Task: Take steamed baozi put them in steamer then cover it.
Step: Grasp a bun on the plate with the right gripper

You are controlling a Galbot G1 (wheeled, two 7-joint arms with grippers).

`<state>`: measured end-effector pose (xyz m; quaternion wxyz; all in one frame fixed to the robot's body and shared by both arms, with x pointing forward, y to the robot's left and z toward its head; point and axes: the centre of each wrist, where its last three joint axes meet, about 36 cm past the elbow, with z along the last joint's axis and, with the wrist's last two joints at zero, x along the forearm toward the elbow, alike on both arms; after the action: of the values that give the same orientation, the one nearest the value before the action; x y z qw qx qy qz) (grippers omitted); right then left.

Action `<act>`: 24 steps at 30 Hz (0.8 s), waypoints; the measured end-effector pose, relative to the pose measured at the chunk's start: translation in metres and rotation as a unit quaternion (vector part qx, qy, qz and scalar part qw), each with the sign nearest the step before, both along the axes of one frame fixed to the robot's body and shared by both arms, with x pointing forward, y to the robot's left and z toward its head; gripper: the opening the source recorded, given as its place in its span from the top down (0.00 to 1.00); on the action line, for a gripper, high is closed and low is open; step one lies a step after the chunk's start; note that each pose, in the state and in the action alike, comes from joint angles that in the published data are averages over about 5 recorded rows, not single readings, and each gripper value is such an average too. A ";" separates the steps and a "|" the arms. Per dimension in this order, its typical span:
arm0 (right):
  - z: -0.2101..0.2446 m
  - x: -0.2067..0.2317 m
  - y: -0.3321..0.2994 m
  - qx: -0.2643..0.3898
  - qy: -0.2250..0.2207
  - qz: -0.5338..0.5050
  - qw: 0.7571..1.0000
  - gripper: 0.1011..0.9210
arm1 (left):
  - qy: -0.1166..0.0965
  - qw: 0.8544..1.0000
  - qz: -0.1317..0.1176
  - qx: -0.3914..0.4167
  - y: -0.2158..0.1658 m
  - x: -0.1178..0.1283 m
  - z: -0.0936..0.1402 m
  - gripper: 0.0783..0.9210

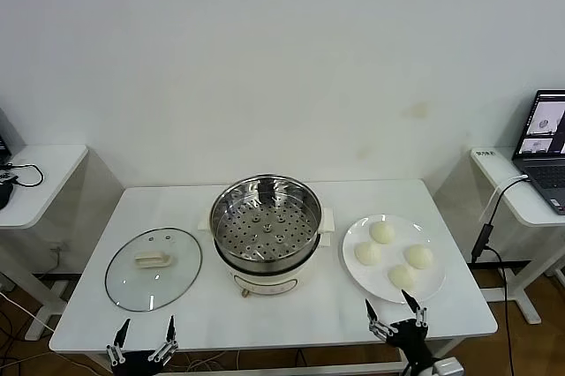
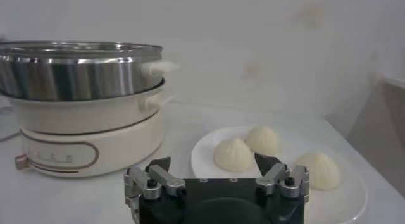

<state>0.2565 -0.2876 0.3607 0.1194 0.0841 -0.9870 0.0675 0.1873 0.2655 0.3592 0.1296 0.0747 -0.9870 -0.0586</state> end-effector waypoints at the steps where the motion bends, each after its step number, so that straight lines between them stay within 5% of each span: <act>1: 0.001 0.002 -0.002 -0.007 -0.001 0.001 1.000 0.12 | 0.002 1.000 0.001 0.002 0.000 0.001 0.001 0.12; 12: 0.040 0.057 -0.048 -0.203 -0.017 0.040 0.978 0.12 | 0.052 0.997 0.002 0.058 -0.003 0.008 0.013 0.12; 24: 0.094 0.162 -0.104 -0.401 0.013 0.164 0.901 0.12 | 0.073 0.992 -0.001 0.104 -0.006 0.013 0.023 0.12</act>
<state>0.4186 -0.3917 0.4550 0.1433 0.1905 -0.8473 0.4746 0.1999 0.2593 0.3823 0.1927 0.0821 -0.9635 -0.1667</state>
